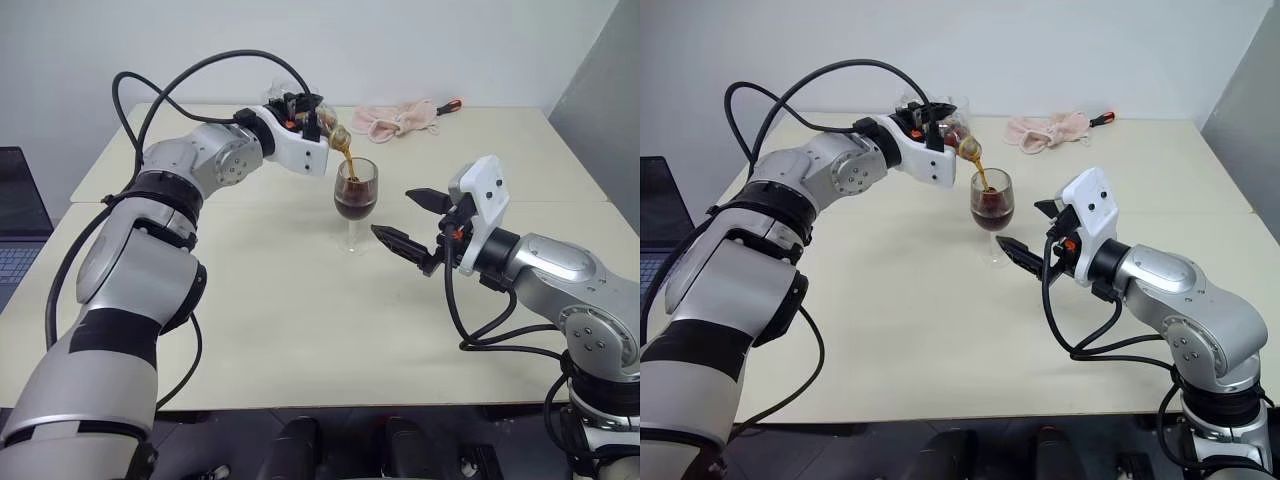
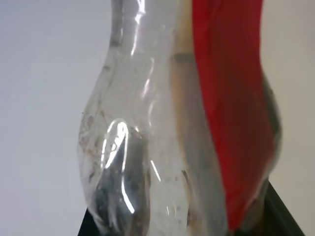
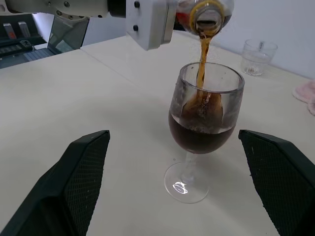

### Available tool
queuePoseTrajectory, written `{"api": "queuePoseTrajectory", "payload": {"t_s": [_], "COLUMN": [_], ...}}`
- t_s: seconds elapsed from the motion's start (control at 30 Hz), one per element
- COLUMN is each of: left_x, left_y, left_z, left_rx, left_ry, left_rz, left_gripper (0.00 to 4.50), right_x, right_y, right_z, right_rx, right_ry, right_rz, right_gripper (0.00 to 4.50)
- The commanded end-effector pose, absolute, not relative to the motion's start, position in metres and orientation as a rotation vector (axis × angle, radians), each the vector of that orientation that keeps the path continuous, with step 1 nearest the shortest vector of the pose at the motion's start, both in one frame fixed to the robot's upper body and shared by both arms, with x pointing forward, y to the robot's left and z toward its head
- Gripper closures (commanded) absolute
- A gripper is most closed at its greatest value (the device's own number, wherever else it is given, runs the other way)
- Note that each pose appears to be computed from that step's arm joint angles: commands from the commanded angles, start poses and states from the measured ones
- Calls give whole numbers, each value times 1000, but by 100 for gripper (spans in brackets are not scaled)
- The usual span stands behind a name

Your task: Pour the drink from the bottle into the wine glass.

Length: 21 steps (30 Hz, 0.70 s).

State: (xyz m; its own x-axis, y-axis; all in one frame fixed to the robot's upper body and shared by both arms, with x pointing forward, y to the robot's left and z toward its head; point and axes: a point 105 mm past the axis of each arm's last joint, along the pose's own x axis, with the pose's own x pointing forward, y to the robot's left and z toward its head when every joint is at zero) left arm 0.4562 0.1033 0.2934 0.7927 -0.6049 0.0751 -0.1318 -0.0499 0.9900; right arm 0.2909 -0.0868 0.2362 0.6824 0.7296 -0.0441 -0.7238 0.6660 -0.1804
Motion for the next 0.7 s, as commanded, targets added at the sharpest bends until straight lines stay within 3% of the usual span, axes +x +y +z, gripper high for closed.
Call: {"api": "queuePoseTrajectory", "payload": {"t_s": [0.03, 0.17, 0.37, 0.53, 0.7], "left_x": [454, 456, 465, 464, 450], "left_y": [101, 106, 150, 204, 231], "left_z": [303, 288, 260, 223, 177], "left_rx": [1338, 1058, 289, 28, 26], "left_ry": [-576, -470, -290, -189, -91], "left_rz": [-466, -546, -489, -275, -175], "left_gripper": [308, 308, 308, 308, 308], "right_x": [287, 288, 286, 278, 282], "right_y": [-86, -85, -71, -46, -26], "right_z": [247, 254, 272, 273, 266], "right_rx": [-206, -203, -220, -226, -226], "right_ry": [-80, -102, -155, -135, -91], "right_rz": [832, 840, 905, 1024, 1051], "right_gripper": [0, 0, 0, 0, 0]}}
